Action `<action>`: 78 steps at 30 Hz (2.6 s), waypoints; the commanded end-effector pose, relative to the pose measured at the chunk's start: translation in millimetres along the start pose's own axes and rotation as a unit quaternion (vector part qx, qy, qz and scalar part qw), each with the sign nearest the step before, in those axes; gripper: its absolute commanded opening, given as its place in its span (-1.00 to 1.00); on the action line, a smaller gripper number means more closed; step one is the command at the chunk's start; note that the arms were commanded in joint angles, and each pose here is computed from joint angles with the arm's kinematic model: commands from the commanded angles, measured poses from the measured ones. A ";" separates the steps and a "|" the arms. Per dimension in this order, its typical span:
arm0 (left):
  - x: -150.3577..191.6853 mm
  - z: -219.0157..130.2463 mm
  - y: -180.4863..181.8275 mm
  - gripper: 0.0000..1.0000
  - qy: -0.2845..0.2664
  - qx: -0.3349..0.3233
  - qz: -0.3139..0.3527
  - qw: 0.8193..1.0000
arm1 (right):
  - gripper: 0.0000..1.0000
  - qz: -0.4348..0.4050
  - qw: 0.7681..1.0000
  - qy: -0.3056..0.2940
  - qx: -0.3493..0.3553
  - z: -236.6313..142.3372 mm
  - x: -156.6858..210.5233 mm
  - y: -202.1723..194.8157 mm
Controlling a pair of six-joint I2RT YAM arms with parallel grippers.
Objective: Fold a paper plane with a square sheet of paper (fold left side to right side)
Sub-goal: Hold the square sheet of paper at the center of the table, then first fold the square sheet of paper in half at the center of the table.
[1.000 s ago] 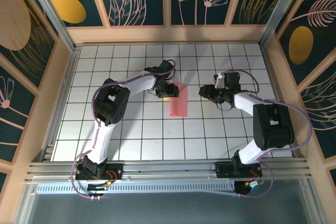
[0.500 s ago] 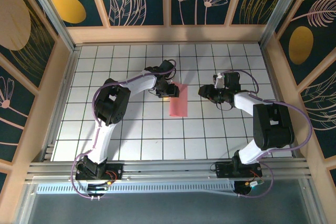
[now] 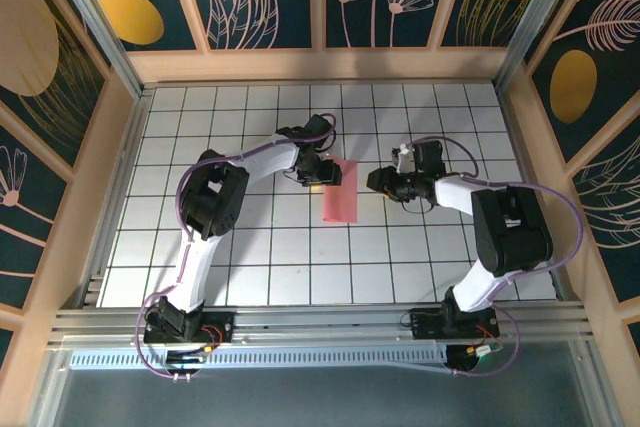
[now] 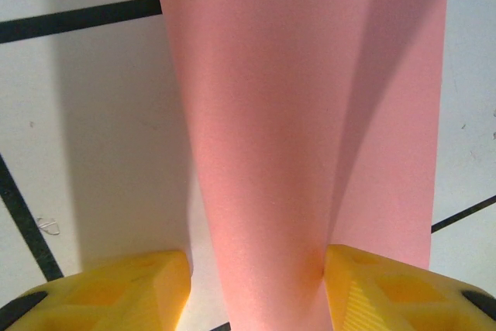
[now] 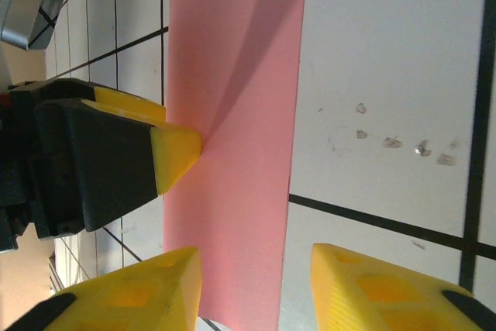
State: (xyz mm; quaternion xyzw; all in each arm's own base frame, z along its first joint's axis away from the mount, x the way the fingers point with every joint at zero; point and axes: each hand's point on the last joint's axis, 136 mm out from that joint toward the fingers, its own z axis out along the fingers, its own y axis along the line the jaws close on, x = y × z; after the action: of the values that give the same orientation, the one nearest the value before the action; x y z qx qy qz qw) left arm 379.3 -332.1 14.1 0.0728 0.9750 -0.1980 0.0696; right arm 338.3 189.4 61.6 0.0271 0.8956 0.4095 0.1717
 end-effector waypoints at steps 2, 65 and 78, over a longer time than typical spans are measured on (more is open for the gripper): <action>30.4 67.1 9.7 0.03 0.035 -0.005 0.017 0.999 | -0.35 -0.007 1.000 0.012 -0.022 14.1 -1.6 15.0; 4.0 -17.8 -47.5 -0.52 -0.064 0.189 0.023 0.980 | -1.00 0.015 0.985 0.119 0.122 68.6 51.2 -64.4; 21.0 1.7 1.2 -0.66 -0.048 0.160 -0.019 0.986 | -1.00 0.012 0.981 0.128 0.148 66.8 55.0 -78.4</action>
State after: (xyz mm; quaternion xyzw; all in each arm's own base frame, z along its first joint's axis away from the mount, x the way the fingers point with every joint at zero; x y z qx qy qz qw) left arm 359.6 -337.7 18.4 0.0655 0.9257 -0.3568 0.1067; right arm 341.5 235.4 14.5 -0.0204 0.9145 0.3926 0.0954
